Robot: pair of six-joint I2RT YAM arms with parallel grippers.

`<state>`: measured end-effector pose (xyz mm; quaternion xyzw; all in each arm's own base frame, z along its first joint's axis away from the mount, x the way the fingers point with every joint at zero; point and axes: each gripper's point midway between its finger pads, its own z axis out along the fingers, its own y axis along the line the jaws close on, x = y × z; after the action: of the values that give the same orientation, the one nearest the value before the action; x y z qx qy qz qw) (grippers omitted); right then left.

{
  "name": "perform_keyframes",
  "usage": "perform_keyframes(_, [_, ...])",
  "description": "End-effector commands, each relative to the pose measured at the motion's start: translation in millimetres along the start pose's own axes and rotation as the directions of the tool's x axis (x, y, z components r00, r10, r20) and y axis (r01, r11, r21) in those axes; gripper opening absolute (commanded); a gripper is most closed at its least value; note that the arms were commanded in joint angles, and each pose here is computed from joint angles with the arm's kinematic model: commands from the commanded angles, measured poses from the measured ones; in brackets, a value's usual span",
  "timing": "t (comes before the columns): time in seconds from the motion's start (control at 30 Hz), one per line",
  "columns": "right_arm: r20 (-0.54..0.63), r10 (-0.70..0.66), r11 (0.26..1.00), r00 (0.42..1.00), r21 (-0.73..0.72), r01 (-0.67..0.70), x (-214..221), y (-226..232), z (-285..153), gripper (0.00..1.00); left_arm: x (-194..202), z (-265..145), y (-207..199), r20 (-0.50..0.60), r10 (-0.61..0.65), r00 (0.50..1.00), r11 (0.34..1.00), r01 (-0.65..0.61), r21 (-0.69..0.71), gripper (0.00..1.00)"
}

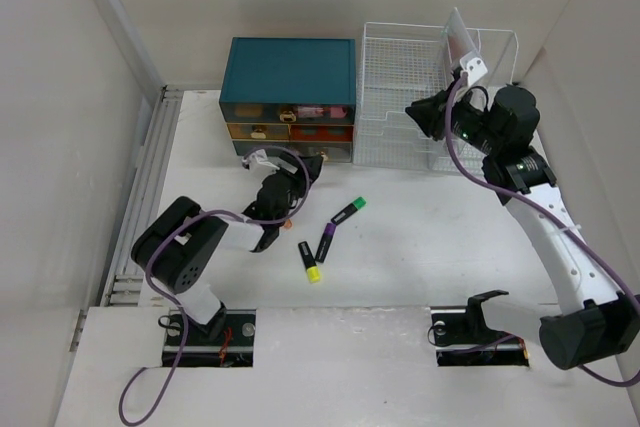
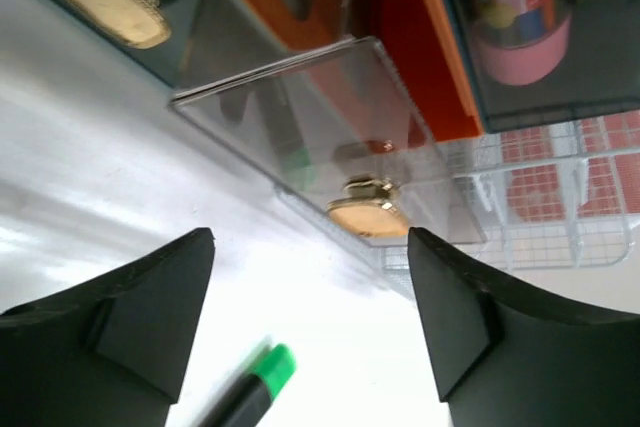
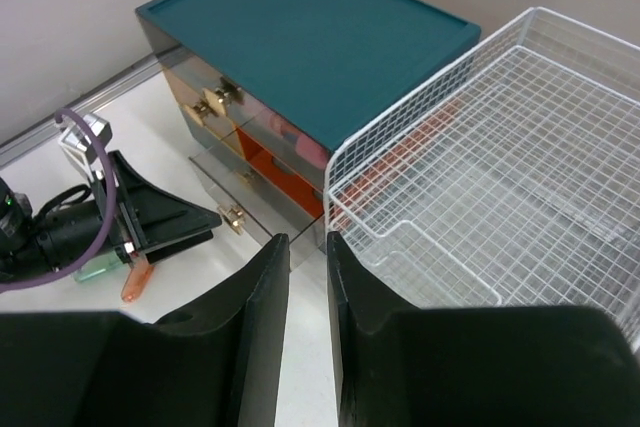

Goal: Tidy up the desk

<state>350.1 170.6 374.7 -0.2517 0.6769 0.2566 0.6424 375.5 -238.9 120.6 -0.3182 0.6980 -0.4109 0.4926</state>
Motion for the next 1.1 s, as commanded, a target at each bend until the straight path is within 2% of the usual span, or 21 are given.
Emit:
perform_keyframes(0.0, [0.059, -0.072, 0.995, 0.996, -0.065, 0.075, -14, 10, -3, 0.27, -10, -14, -19, 0.030, 0.018, 0.999, 0.998, -0.020, 0.059, 0.77])
perform_keyframes(0.13, [0.068, -0.192, 0.951, 0.979, -0.235, 0.203, 3, 34, -4, 0.38, -12, -33, -35, 0.025, 0.078, 0.997, 0.990, -0.080, 0.113, 0.88])
perform_keyframes(0.17, [0.083, -0.211, 0.922, 0.974, -0.315, 0.227, 7, 46, -5, 0.42, -8, -39, -34, 0.010, 0.102, 0.995, 0.988, -0.103, 0.112, 0.90])
perform_keyframes(0.2, [0.088, -0.226, 0.903, 0.970, -0.355, 0.243, 10, 53, -7, 0.49, -14, -47, -51, 0.027, 0.119, 0.993, 0.980, -0.122, 0.154, 0.92])
perform_keyframes(0.3, [0.071, -0.285, 0.816, 0.956, -0.506, 0.281, 45, 66, -5, 0.58, -7, -66, -52, -0.006, 0.175, 0.985, 0.972, -0.172, 0.158, 0.94])
perform_keyframes(0.33, [0.078, -0.352, 0.763, 0.933, -0.553, 0.334, 58, 71, -5, 0.58, -14, -78, -69, 0.007, 0.174, 0.985, 0.963, -0.171, 0.207, 0.94])
perform_keyframes(0.4, [0.036, -0.409, 0.697, 0.912, -0.633, 0.337, 92, 81, 4, 0.58, -11, -95, -75, -0.042, 0.197, 0.979, 0.950, -0.180, 0.256, 0.94])
perform_keyframes(0.43, [-0.001, -0.429, 0.677, 0.904, -0.662, 0.320, 104, 86, 5, 0.58, -22, -110, -91, -0.025, 0.193, 0.981, 0.938, -0.177, 0.297, 0.94])
perform_keyframes(0.47, [-0.023, -0.469, 0.649, 0.883, -0.687, 0.327, 126, 87, 13, 0.58, -23, -118, -91, -0.030, 0.221, 0.975, 0.934, -0.203, 0.295, 0.93])
perform_keyframes(0.5, [-0.031, -0.515, 0.619, 0.857, -0.705, 0.347, 135, 96, 19, 0.58, -32, -126, -108, -0.019, 0.232, 0.973, 0.923, -0.214, 0.321, 0.93])
perform_keyframes(0.53, [-0.041, -0.539, 0.605, 0.842, -0.714, 0.352, 144, 100, 24, 0.58, -32, -131, -98, -0.043, 0.281, 0.959, 0.925, -0.258, 0.278, 0.93])
perform_keyframes(0.6, [-0.070, -0.586, 0.579, 0.807, -0.734, 0.356, 164, 109, 32, 0.57, -57, -151, -119, 0.019, 0.321, 0.947, 0.902, -0.311, 0.300, 0.92])
perform_keyframes(0.63, [-0.086, -0.626, 0.558, 0.775, -0.744, 0.368, 174, 120, 36, 0.57, -67, -159, -126, 0.030, 0.410, 0.912, 0.872, -0.401, 0.282, 0.92])
perform_keyframes(0.73, [-0.106, -0.681, 0.515, 0.725, -0.773, 0.370, 195, 138, 41, 0.54, -103, -185, -162, 0.116, 0.523, 0.845, 0.795, -0.532, 0.291, 0.90])
perform_keyframes(0.77, [-0.113, -0.690, 0.509, 0.715, -0.779, 0.367, 200, 142, 42, 0.54, -104, -187, -151, 0.099, 0.639, 0.763, 0.726, -0.641, 0.249, 0.90])
perform_keyframes(0.87, [-0.162, -0.721, 0.510, 0.673, -0.783, 0.357, 223, 147, 51, 0.54, -120, -194, -139, 0.076, 0.751, 0.656, 0.640, -0.751, 0.162, 0.90])
perform_keyframes(0.9, [-0.171, -0.730, 0.508, 0.661, -0.783, 0.358, 226, 147, 54, 0.54, -124, -194, -133, 0.079, 0.791, 0.607, 0.595, -0.793, 0.133, 0.90])
perform_keyframes(0.97, [-0.226, -0.749, 0.515, 0.622, -0.790, 0.333, 247, 145, 58, 0.54, -131, -192, -104, 0.074, 0.820, 0.568, 0.566, -0.823, 0.040, 0.89])
perform_keyframes(1.07, [-0.257, -0.771, 0.504, 0.583, -0.806, 0.311, 267, 149, 62, 0.54, -146, -203, -108, 0.190, 0.791, 0.581, 0.587, -0.809, 0.031, 0.85])
